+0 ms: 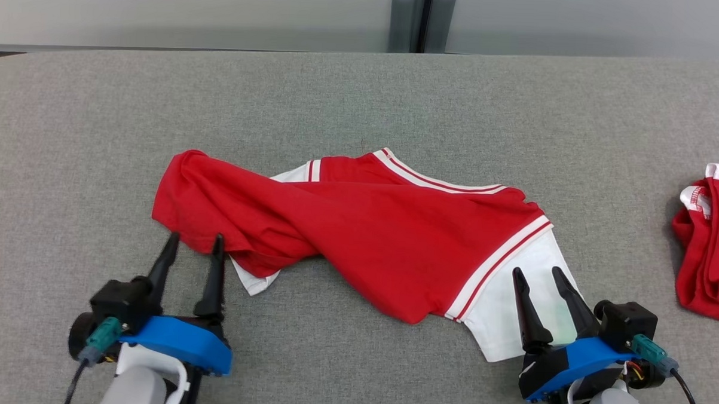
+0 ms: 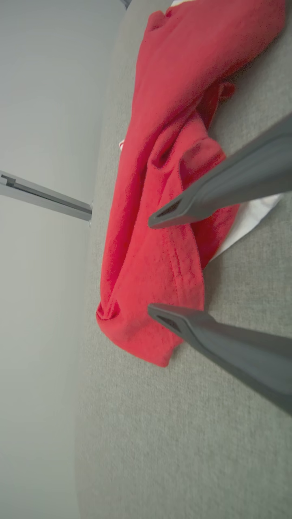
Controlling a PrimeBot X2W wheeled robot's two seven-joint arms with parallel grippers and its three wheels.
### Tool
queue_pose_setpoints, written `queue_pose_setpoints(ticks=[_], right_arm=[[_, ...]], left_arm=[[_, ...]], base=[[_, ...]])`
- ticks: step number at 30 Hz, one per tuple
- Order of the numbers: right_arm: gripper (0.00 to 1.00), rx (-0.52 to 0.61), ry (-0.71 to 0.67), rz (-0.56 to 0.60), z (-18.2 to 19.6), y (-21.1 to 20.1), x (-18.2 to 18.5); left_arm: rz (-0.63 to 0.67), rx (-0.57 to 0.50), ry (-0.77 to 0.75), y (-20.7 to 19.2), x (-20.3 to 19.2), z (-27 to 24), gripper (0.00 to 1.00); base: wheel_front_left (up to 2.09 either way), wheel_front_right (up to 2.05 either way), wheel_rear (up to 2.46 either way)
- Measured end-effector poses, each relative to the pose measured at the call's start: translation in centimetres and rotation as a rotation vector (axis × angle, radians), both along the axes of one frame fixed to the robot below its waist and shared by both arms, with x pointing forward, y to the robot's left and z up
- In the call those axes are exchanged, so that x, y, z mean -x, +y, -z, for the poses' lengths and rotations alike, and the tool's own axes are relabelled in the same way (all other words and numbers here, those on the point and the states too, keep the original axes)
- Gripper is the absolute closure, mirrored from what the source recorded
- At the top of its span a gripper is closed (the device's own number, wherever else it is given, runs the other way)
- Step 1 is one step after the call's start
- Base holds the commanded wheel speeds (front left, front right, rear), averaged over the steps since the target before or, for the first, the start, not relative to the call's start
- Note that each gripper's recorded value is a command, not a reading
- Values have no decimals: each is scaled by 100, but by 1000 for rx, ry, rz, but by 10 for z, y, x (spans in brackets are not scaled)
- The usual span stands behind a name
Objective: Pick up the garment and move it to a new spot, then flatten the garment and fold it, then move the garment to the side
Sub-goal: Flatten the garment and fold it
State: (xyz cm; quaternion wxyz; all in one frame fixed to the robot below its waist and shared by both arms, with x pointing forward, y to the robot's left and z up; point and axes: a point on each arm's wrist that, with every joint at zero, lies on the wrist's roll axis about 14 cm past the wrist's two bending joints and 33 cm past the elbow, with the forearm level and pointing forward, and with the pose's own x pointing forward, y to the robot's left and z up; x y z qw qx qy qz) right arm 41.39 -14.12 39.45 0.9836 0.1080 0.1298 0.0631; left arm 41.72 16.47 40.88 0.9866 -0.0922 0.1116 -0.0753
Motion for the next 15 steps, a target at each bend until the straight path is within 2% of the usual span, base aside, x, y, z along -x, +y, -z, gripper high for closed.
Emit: queue_pose_setpoints(ticks=[8, 15], right_arm=[[0, 7, 7, 18, 0, -7, 8], [0, 20, 6, 41, -1, -17, 11]], left_arm=[[147, 84, 34, -59, 24, 5, 0], [142, 148, 91, -70, 29, 17, 0]], base=[[0, 0, 0], [0, 0, 0]])
